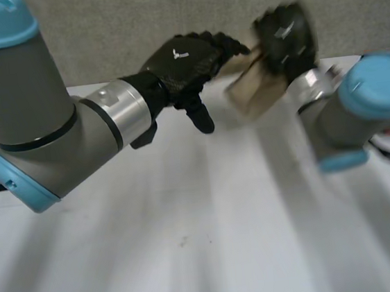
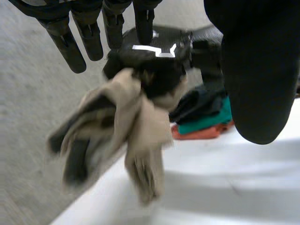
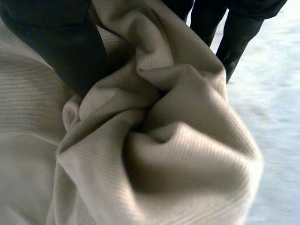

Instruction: Fold the laundry.

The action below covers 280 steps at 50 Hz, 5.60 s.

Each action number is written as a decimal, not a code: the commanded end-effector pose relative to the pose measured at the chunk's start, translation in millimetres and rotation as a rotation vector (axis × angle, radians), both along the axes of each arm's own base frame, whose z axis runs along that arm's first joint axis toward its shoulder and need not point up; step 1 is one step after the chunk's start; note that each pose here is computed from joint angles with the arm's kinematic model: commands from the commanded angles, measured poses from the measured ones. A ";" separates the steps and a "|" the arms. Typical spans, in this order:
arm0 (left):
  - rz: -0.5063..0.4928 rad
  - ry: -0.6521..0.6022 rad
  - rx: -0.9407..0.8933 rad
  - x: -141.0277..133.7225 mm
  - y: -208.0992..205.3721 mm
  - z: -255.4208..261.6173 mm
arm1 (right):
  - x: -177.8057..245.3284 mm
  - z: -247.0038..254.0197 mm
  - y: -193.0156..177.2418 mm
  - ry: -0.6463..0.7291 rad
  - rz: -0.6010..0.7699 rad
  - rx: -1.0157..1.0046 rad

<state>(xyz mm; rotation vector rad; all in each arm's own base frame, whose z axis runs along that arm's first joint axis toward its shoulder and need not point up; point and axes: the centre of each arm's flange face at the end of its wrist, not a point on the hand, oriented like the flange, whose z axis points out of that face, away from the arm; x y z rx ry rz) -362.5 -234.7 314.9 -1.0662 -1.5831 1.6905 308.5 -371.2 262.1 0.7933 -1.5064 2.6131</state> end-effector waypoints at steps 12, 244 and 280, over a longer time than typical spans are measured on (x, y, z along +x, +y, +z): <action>-0.009 0.012 -0.013 0.1 10.3 3.6 | -225.7 16.7 -142.2 -0.098 -0.175 -0.073; 0.546 -0.320 -0.133 120.5 -63.0 -115.0 | -6.0 -82.6 81.0 0.229 0.263 0.727; 0.568 0.160 -0.592 105.7 -109.0 -3.8 | -12.5 9.3 48.0 0.120 0.023 0.105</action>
